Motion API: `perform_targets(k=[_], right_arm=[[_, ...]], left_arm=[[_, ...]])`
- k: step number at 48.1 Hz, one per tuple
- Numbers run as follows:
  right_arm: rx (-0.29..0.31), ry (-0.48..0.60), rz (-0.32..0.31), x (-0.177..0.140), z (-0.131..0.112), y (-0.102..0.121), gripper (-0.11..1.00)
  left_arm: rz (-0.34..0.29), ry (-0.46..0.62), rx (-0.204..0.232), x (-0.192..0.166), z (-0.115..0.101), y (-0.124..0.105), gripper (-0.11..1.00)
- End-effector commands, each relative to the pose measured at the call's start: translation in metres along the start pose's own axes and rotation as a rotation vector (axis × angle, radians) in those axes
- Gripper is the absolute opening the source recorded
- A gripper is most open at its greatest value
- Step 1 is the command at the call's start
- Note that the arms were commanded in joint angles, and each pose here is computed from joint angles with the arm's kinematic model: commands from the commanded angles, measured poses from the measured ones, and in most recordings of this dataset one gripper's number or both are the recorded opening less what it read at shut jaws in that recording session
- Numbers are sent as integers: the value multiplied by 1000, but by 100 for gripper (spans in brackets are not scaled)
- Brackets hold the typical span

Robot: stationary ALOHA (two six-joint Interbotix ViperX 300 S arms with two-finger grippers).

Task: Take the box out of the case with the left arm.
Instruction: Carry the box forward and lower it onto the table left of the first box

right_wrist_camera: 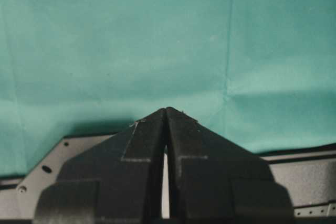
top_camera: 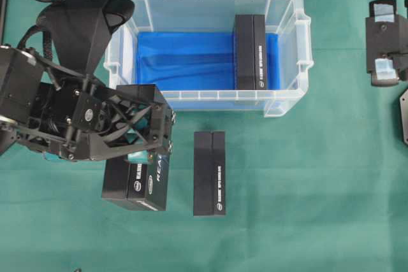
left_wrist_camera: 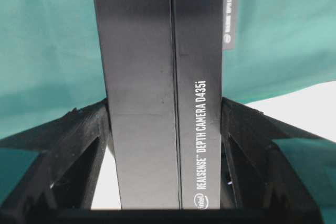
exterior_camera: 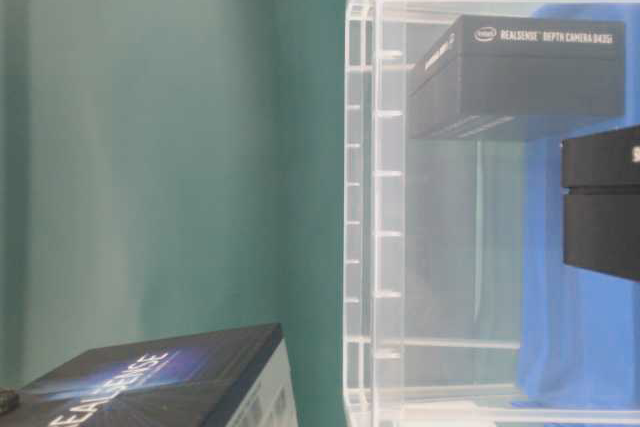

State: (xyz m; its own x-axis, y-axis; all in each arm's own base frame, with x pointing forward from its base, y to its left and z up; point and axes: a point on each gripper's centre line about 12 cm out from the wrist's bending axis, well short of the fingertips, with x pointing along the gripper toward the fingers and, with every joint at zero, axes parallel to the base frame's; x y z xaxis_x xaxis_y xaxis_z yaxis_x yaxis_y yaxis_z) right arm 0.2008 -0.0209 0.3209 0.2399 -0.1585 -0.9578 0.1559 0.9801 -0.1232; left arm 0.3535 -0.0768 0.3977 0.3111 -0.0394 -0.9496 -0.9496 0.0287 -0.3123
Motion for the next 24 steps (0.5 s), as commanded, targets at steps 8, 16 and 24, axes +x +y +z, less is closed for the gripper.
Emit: perform_targets(k=[8, 16, 24], right_arm=[[3, -17, 0, -3, 1, -1, 0], [5, -17, 0, -3, 1, -1, 0], [3, -15, -1, -3, 1, -1, 0]], left_arm=[[-44, 10, 16, -16, -5, 4, 61], [14, 6, 36, 2, -12, 13, 61], [49, -22, 29, 28, -10, 19, 61]])
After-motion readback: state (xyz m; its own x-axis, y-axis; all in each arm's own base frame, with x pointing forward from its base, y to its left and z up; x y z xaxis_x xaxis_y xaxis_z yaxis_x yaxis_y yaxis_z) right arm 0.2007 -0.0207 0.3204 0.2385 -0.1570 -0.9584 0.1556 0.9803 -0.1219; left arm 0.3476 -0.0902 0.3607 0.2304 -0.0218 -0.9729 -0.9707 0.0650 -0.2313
